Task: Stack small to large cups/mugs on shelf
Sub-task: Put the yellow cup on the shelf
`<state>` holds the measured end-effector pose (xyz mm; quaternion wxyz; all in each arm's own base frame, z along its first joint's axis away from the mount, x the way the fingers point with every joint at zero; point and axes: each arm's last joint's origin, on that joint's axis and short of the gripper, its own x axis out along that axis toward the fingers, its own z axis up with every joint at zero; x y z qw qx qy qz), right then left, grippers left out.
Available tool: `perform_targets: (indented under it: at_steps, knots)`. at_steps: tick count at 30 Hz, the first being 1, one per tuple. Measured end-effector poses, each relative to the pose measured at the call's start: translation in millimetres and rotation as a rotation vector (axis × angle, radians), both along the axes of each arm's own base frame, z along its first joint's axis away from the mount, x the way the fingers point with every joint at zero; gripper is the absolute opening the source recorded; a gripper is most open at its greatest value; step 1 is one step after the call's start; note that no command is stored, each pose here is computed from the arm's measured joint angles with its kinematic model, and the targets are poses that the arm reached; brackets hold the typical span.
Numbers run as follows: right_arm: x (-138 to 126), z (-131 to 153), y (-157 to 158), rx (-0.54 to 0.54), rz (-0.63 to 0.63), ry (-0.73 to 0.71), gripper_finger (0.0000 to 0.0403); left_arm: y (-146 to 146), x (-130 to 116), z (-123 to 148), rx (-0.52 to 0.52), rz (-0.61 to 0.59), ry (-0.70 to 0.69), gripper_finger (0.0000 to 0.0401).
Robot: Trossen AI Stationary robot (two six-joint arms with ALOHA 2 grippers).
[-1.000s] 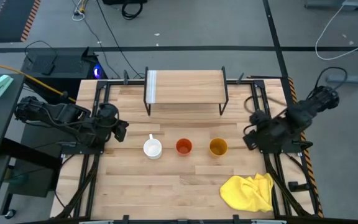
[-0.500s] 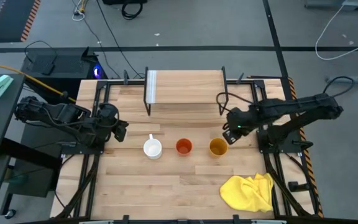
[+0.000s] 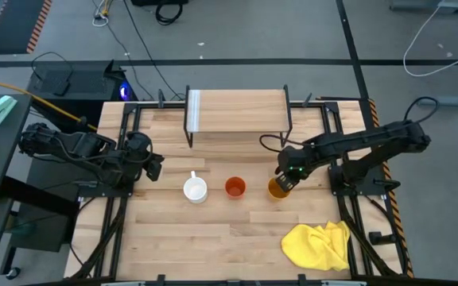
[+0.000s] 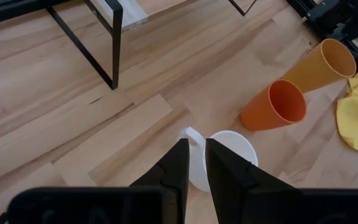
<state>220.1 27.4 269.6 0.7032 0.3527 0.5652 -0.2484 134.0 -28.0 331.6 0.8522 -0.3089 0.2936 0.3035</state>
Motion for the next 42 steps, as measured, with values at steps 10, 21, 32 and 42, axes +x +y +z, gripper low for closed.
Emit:
perform_targets:
  at_steps: [10, 21, 32, 42]
  knots:
    - [8.7, -10.6, 0.7, -0.027, 0.038, 0.044, 0.0086, 0.0, 0.0, 0.0, 0.0, 0.001, -0.001, 0.0057]
    - [11.1, -27.8, 0.5, -0.043, 0.054, 0.099, 0.0086, 0.0, 0.0, 0.1, 0.0, 0.002, -0.001, 0.0052]
    - [5.2, -39.0, 0.9, 0.011, 0.019, 0.029, 0.0086, 0.0, 0.0, 0.1, -0.001, 0.003, -0.003, 0.005]
    - [5.3, -38.5, 1.1, 0.016, 0.03, 0.028, 0.0032, 0.0, 0.0, 0.2, -0.002, 0.004, -0.004, 0.0052]
